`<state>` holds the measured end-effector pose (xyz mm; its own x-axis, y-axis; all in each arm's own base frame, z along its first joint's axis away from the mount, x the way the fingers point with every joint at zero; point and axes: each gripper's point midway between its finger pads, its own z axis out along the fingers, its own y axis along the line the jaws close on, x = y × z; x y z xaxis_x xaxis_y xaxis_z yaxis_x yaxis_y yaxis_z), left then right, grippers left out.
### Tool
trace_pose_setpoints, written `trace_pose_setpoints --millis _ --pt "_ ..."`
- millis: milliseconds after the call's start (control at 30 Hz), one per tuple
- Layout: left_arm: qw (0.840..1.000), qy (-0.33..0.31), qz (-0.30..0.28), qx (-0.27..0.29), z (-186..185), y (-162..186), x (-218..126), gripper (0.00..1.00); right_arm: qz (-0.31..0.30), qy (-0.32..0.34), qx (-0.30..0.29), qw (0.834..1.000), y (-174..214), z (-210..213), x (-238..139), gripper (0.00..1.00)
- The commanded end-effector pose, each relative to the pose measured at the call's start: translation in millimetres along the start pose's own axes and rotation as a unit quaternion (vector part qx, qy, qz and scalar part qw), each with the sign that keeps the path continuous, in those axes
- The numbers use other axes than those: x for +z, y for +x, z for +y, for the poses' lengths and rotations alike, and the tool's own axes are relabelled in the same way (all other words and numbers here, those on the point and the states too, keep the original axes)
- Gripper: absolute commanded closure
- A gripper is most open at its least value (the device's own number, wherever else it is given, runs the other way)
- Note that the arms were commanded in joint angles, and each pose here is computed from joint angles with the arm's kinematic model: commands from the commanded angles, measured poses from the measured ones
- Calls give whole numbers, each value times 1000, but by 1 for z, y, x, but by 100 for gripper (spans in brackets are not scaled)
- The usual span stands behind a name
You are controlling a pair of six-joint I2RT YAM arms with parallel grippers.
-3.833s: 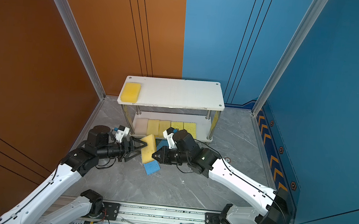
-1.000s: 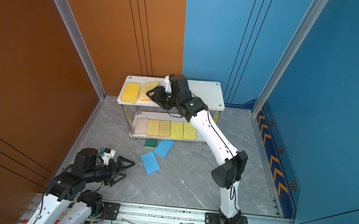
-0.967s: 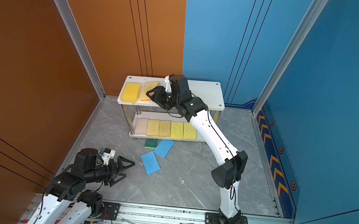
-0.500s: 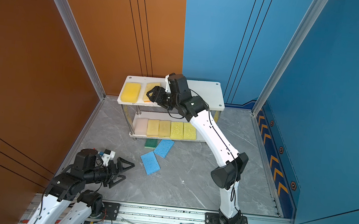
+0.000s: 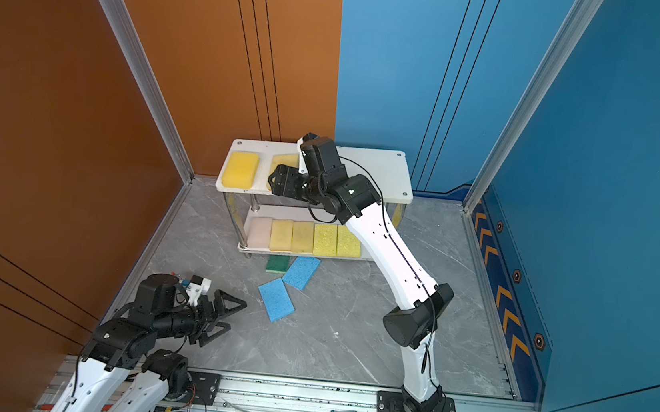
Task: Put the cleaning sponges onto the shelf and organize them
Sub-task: 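Lay the sponge flat and push it against the other yellow sponge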
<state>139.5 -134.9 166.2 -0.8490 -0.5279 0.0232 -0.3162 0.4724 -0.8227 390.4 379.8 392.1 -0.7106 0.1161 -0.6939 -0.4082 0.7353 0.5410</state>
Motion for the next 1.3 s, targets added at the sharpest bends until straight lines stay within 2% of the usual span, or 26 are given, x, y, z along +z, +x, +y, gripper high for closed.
trace_pose_setpoints --millis 0,100,133,267,633,667,700,833,967,1067,1267 --pt "1000 5 4 8 -4 4 -5 2 28 45 -18 998 14 -26 16 22" --pt "1000 2 6 7 -2 5 -5 2 22 34 -15 999 7 -23 16 21" --pt "1000 2 5 7 -2 5 -6 2 33 37 -12 999 12 -28 30 21" --pt "1000 0 6 6 -1 5 -6 2 36 21 -1 999 10 -26 39 20" --pt "1000 -11 5 -1 5 -1 -3 2 48 -34 -9 998 18 6 34 18" --pt "1000 -12 5 -1 5 -2 -3 2 49 -39 -9 998 17 7 33 14" --pt "1000 -13 7 -1 5 -2 -2 2 50 -42 -10 998 17 8 32 2" --pt "1000 -15 6 -1 5 -6 -2 2 54 -35 -11 998 18 1 32 0" --pt "1000 -14 7 -2 4 -7 -2 2 48 5 -43 998 20 -13 29 0" --pt "1000 -11 7 -4 3 -7 -3 2 47 40 -100 993 25 -16 26 0" --pt "1000 -8 6 -9 3 -9 -3 2 57 55 -183 980 38 -11 28 0"
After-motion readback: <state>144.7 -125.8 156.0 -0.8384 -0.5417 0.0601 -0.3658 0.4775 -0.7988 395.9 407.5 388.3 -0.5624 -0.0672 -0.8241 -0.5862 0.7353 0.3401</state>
